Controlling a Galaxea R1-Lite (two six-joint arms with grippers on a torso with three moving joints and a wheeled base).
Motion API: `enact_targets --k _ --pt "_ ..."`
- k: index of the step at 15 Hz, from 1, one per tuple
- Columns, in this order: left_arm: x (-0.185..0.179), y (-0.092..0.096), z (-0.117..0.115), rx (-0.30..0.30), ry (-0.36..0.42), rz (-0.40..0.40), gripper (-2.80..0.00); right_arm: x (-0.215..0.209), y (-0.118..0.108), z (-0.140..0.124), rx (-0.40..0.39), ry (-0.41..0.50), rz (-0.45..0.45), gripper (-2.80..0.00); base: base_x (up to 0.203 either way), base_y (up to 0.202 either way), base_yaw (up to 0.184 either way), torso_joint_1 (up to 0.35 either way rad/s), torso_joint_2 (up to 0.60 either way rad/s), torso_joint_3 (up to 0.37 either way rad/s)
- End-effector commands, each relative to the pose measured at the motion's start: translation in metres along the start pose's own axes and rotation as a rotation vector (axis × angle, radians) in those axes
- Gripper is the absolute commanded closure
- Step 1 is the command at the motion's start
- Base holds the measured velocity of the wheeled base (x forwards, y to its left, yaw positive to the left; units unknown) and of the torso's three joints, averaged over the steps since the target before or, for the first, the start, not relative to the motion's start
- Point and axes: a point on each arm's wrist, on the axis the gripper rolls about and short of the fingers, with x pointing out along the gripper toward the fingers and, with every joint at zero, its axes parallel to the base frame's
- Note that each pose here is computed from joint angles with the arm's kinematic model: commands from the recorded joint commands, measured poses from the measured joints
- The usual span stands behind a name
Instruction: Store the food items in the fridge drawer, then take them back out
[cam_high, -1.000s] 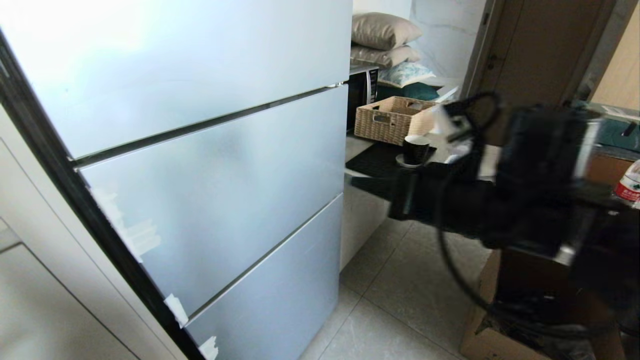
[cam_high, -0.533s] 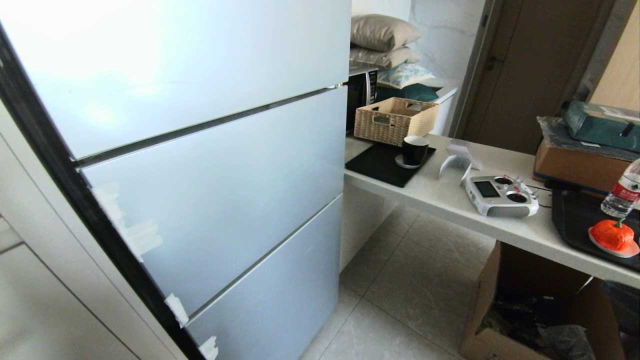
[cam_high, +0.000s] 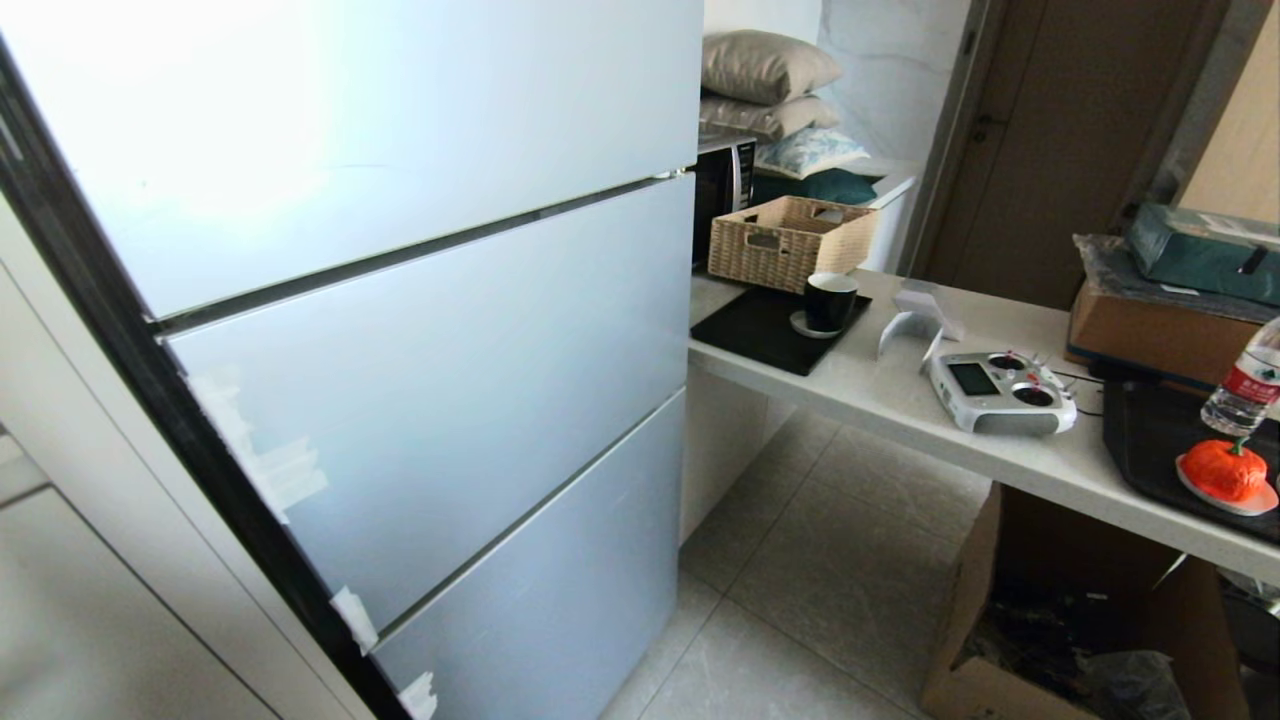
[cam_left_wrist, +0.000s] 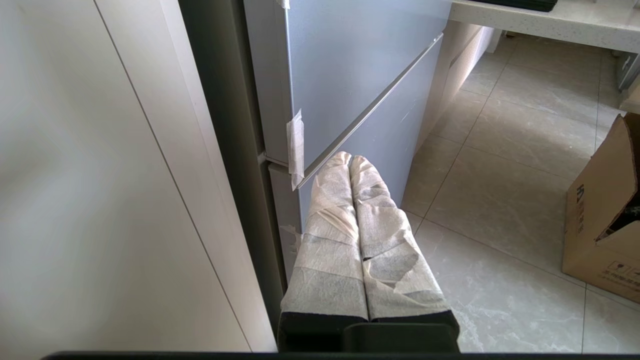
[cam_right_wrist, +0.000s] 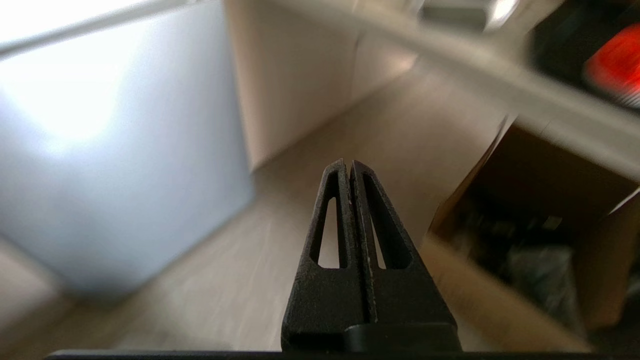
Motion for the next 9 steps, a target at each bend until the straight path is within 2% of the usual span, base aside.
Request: enact_targets --k 1,3,9 --pt "0.0001 0.0 0.0001 0.0 0.001 0.001 0.0 -0.0111 0.0011 -0.0048 -0.02 -0.135 -0.027 0.0 0.0 0.0 0.0 0.0 0.0 0.0" --pt "0.0001 0.0 0.0001 0.0 0.001 0.001 0.0 -0.0112 0.0004 -0.0109 -0.051 -0.087 -0.082 0.0 0.0 0.0 0.0 0.0 0.0 0.0" --pt "0.0001 0.0 0.0001 0.0 0.001 0.001 0.0 -0.0112 0.0004 -0.0106 -0.034 -0.09 -0.081 0.0 0.0 0.0 0.0 0.0 0.0 0.0"
